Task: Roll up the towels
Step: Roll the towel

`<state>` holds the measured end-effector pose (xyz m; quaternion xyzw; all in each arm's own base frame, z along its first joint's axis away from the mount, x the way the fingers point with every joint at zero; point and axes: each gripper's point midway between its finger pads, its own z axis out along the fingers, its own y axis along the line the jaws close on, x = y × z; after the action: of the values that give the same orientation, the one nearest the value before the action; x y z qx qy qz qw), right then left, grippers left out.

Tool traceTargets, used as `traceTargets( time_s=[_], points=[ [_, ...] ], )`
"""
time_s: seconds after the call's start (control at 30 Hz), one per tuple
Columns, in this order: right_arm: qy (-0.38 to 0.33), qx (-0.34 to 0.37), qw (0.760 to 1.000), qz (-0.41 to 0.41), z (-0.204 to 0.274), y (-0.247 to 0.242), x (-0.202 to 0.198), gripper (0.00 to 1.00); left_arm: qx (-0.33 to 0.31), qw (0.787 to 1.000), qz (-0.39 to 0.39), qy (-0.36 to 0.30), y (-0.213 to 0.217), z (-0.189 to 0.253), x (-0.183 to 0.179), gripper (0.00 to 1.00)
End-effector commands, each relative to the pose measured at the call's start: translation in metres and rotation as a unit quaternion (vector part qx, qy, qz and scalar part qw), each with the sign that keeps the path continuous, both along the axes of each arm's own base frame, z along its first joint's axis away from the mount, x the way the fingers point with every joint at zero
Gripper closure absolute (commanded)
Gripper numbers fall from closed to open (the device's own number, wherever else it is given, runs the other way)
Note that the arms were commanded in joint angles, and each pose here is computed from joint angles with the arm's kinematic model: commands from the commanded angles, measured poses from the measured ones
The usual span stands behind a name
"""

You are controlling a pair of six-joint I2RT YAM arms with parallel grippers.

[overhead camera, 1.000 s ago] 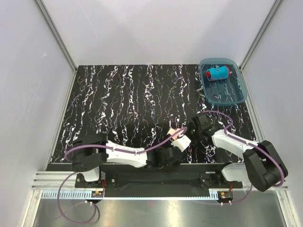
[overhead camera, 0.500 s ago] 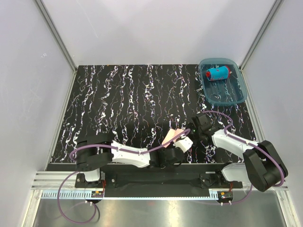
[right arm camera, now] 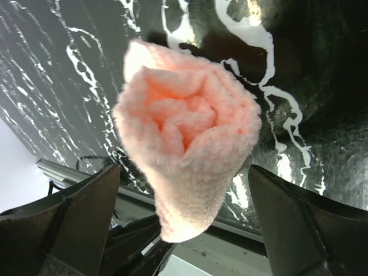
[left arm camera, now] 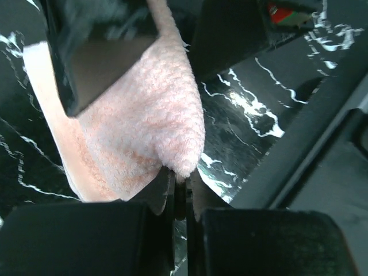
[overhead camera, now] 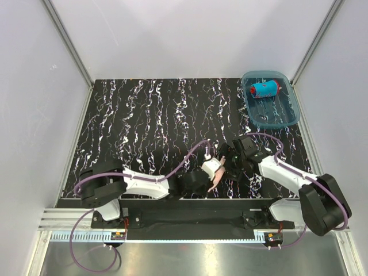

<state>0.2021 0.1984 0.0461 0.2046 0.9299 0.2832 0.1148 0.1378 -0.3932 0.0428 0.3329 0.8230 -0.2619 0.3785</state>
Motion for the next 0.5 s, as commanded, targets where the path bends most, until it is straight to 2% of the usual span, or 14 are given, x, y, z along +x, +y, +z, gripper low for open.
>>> traceTargets(
  time_s=[0.0,0.17,0.47],
  points=[
    [-0.028,0.008,1.0,0.006,0.024,0.004,0.008,0.0,-0.113,0.991,-0.022,0.069,-0.02,0.033,-0.013,1.0],
    [-0.07,0.021,0.997,0.001,0.046,0.002,0.01,0.0,-0.176,0.976,-0.016,0.124,-0.016,0.032,-0.002,1.0],
    [-0.09,0.059,0.994,0.01,0.042,0.005,-0.002,0.0,-0.316,0.92,0.001,0.233,0.002,0.039,0.009,1.0]
  ],
)
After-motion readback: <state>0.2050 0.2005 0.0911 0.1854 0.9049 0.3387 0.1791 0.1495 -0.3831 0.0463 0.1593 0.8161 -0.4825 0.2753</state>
